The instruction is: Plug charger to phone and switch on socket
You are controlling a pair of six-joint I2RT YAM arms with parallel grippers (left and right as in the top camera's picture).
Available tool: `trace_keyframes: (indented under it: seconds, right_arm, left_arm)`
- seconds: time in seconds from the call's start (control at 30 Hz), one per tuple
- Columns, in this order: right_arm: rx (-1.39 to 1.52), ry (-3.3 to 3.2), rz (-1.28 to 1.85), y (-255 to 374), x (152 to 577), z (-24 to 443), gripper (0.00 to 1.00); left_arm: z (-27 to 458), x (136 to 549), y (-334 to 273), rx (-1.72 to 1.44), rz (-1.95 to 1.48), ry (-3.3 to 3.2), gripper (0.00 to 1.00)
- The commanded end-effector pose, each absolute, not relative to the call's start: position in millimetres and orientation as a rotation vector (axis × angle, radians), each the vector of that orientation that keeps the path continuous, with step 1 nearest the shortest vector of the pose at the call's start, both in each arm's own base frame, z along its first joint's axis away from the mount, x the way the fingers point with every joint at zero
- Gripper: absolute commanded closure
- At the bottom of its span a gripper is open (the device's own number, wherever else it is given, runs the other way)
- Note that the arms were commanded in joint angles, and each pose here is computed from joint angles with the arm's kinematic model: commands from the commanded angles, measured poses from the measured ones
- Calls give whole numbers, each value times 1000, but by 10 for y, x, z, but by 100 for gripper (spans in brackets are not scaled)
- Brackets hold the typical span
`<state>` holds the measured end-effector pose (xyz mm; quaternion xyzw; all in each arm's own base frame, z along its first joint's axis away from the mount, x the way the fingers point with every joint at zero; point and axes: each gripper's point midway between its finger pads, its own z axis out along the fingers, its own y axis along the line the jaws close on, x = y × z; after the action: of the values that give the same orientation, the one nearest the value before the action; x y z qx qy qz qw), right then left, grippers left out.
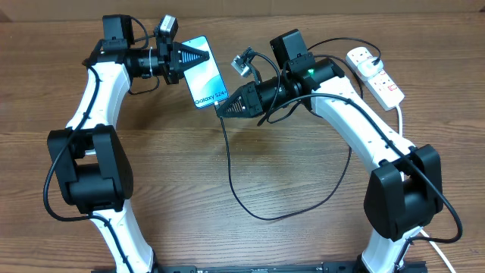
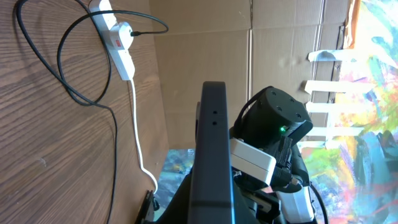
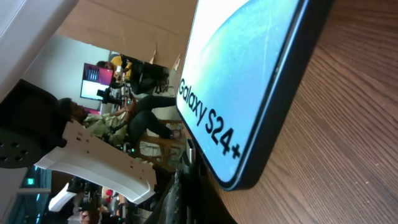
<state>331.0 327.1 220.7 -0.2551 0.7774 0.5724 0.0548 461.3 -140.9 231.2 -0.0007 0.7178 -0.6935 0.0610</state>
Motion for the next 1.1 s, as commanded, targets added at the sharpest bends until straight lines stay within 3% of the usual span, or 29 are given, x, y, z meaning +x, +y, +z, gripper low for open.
trace_keyframes:
  seconds: [0.0, 1.07]
  right_arm:
    - [-803, 2320, 1730, 3281, 3334, 2309, 96]
    - [-727, 2406, 1635, 3294, 3409, 2180, 96]
  left_arm:
    - [2452, 4583, -1386, 64, -2124, 2119, 96]
    - [2433, 4597, -1385, 56, -2109, 2129, 96]
